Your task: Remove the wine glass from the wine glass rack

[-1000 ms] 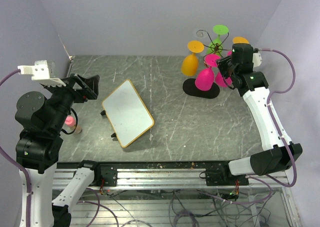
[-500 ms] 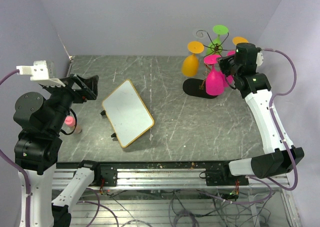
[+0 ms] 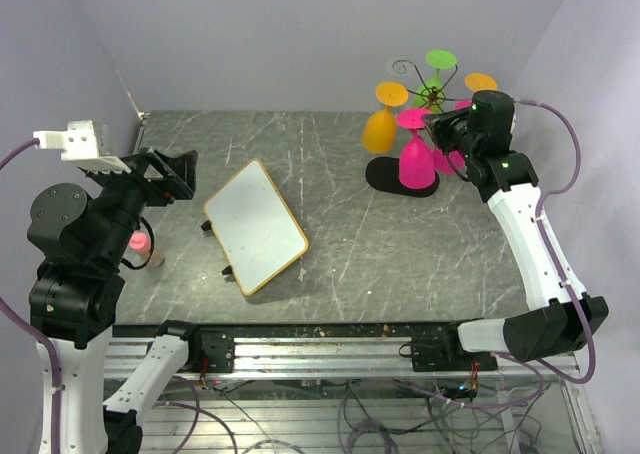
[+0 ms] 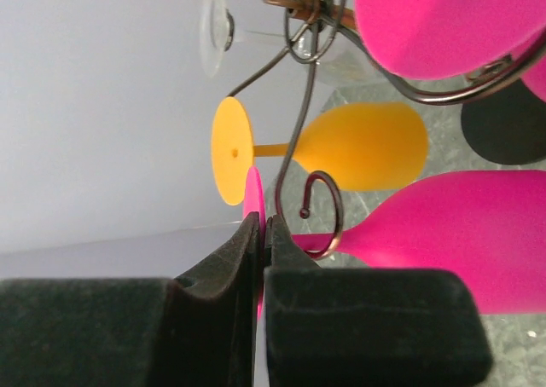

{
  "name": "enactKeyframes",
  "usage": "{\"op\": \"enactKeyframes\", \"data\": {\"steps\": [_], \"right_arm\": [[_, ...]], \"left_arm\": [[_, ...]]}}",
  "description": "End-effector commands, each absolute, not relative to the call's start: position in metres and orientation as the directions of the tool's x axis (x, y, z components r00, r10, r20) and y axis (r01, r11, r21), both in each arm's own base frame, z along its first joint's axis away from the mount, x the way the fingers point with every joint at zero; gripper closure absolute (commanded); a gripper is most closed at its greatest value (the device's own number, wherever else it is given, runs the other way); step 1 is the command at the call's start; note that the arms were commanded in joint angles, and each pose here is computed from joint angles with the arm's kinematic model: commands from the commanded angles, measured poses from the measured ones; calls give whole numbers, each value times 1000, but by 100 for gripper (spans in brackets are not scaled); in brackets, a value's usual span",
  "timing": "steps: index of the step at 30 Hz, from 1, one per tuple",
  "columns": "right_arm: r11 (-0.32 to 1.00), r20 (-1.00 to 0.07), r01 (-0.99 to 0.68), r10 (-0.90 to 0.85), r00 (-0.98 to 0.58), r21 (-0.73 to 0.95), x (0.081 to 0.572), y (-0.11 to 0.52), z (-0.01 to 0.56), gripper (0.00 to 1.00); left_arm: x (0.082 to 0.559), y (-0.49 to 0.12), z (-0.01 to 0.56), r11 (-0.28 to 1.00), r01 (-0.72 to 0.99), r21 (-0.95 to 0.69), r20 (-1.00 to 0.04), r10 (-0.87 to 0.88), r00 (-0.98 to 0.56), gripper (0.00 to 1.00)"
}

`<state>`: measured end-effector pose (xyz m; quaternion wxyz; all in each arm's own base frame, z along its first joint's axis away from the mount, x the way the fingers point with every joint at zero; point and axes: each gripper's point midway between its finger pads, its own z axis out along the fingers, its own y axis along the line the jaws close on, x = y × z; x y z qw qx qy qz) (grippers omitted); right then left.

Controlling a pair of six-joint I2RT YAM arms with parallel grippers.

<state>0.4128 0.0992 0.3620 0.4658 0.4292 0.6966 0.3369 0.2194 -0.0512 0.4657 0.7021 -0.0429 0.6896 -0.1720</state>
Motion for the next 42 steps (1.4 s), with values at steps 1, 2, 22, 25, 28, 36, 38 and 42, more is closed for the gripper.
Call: {"op": "enactKeyframes", "data": {"steps": [1,2,22,25,28,36,38,42], "right_arm": [[345,-315,202,935,-164,917,418,102,390,100],[336,-309,207,939,-152,919,420,100,391,100],[187,-246,324,957,155,928,423,48,383,100],[144,-218,342,957,192,929,413,41,379,100],[128,-205,324,955,213,937,402,36,379,100],[72,-156,401,971,181,913,356,36,367,100],[17,-78,391,987,140,920,342,46,359,100],[-142,132,376,990,51,916,319,71,357,100]], "left_arm": [[219,-55,470,929,206,-309,-949,-314,-7,0],[219,-56,470,928,206,-310,-949,-315,-8,0],[214,-57,472,920,214,-329,-942,-335,-11,0],[217,-61,470,913,228,-338,-939,-342,-26,0],[222,-66,464,903,243,-353,-935,-353,-47,0],[232,-97,456,825,366,-430,-901,-415,-124,0],[233,-121,461,745,489,-453,-886,-438,-153,0],[236,-170,465,485,712,-507,-834,-483,-266,4]]}}
